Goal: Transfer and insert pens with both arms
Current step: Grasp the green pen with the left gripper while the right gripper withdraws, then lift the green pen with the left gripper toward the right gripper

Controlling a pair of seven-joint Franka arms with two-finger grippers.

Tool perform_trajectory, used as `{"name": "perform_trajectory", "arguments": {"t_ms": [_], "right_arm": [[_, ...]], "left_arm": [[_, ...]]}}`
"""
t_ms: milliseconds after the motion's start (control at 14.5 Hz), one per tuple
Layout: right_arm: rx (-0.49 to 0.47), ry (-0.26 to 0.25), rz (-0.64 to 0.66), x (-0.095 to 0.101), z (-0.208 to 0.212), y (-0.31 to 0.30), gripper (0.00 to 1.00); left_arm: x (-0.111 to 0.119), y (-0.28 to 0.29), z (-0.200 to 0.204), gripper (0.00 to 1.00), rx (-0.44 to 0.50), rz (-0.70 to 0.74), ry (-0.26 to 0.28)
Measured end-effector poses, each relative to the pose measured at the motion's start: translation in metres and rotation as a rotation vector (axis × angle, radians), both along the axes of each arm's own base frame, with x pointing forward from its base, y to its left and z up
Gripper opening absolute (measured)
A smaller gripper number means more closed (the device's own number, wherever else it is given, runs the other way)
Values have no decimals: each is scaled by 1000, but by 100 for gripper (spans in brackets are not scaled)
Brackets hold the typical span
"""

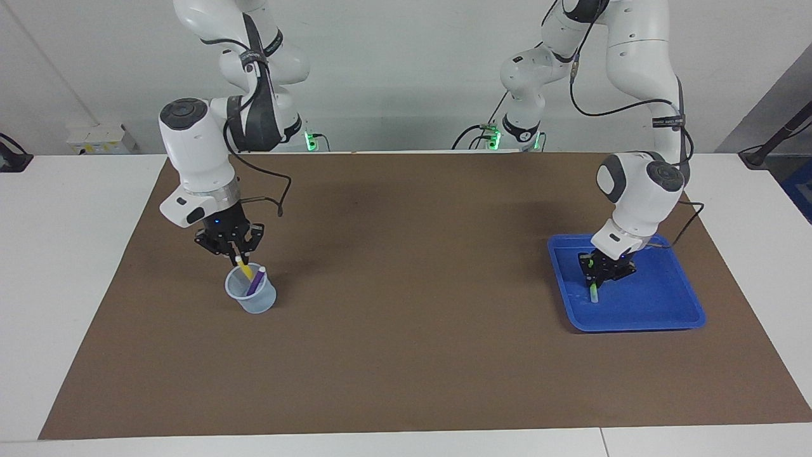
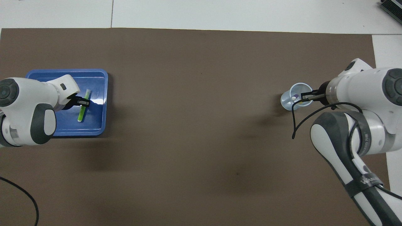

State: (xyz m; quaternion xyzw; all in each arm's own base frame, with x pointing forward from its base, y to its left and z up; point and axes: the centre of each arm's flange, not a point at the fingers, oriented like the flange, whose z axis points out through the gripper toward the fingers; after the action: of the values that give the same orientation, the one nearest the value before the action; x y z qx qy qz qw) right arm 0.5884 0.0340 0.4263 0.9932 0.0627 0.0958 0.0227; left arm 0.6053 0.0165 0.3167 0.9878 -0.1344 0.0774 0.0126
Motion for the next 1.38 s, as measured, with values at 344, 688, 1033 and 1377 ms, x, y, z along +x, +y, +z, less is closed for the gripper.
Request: {"name": "perform_trajectory", "arguments": {"t_ms": [344,688,1033,1377], "right_arm": [[11,-40,11,5,-4,20,90],[31,-50,-25,5,-1,29,100],[240,-63,-219,1,23,112,100],[425,-126,-392,3,30,174,100]], "left_arm": [[25,32,91,17,18,50,102],[12,9,91,17,-106,373,245],[7,-73,89,17,-228,736,360],[6,-124,98,17,-364,1073,454]]}}
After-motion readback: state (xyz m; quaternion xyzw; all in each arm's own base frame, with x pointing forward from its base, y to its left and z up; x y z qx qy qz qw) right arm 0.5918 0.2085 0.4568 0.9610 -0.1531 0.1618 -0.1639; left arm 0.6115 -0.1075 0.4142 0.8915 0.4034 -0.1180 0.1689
